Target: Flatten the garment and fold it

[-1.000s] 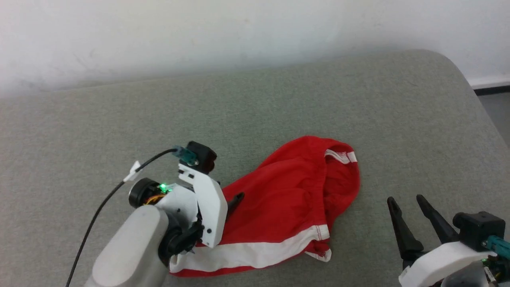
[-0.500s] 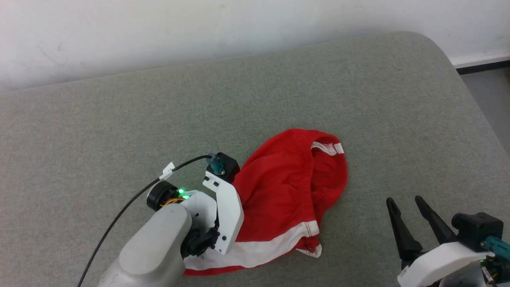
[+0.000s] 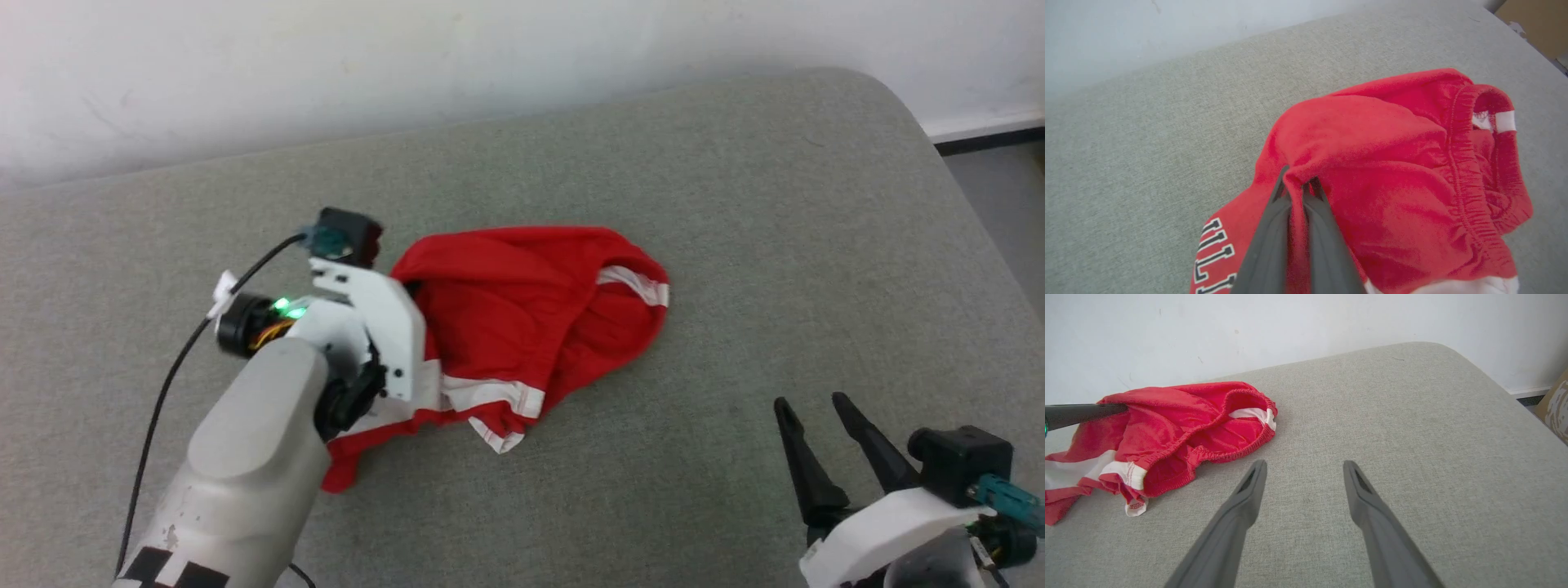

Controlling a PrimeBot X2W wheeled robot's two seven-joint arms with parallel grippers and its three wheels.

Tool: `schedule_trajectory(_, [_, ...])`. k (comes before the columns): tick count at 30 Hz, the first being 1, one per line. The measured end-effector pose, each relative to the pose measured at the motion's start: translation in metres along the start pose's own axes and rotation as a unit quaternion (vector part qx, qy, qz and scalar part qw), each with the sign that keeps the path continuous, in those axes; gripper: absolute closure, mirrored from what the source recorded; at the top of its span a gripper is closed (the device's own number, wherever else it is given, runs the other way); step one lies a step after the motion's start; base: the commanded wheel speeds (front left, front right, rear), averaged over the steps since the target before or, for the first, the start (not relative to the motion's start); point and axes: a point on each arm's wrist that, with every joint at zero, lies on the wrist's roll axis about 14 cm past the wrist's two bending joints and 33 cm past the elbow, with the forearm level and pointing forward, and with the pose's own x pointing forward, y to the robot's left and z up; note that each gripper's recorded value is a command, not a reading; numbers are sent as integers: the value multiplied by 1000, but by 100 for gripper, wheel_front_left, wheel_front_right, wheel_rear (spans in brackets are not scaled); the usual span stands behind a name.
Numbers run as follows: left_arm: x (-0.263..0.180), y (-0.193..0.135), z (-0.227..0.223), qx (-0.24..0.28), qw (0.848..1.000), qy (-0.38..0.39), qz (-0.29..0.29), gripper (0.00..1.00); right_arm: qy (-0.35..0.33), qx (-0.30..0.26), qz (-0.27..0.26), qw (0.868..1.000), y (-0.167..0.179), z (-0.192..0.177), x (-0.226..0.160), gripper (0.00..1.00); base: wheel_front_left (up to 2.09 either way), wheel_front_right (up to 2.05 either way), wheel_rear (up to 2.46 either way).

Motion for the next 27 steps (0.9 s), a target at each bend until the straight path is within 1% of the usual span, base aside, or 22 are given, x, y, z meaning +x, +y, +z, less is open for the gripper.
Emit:
schedule_trajectory(1, [2,3,-4,-10,1000,1,4,100,1,1,0,1000,0,-1,0,0,0,0,0])
schedule_trajectory(2, [4,5,-8,-18,1000,1,6,54,1,4,-1,1000,0,-1,0,0,0,0,0])
schedule_trajectory(3, [6,5,-10,-25,1000,-2,5,0,1,6,-3,1000,-1,-1,-1,0,0,0,0])
schedule_trajectory(5, [10,2,-6,-43,999,-28,3,0,0,8,-8,1000,-4,-2,-1,0,0,0,0])
schedule_trajectory(8, [6,6,9,-64,993,-97,14,0,1,12,-8,1000,-4,-5,-2,0,0,0,0])
schedule_trajectory(11, [-11,17,20,-77,981,-175,41,0,-2,13,-6,1000,-3,-4,-4,0,0,0,0])
schedule_trajectory(14, [-33,25,22,-85,968,-230,63,0,-2,13,-1,1000,0,-4,-5,0,0,0,0])
schedule_trajectory(20, [-89,50,19,-82,941,-296,142,0,-13,9,15,1000,8,3,-1,0,0,0,0])
schedule_trajectory(24, [-129,54,17,-91,919,-332,190,0,-9,8,25,1000,13,2,-1,0,0,0,0])
schedule_trajectory(27, [-151,53,11,-98,910,-345,210,0,-12,6,35,999,19,5,1,0,0,0,0])
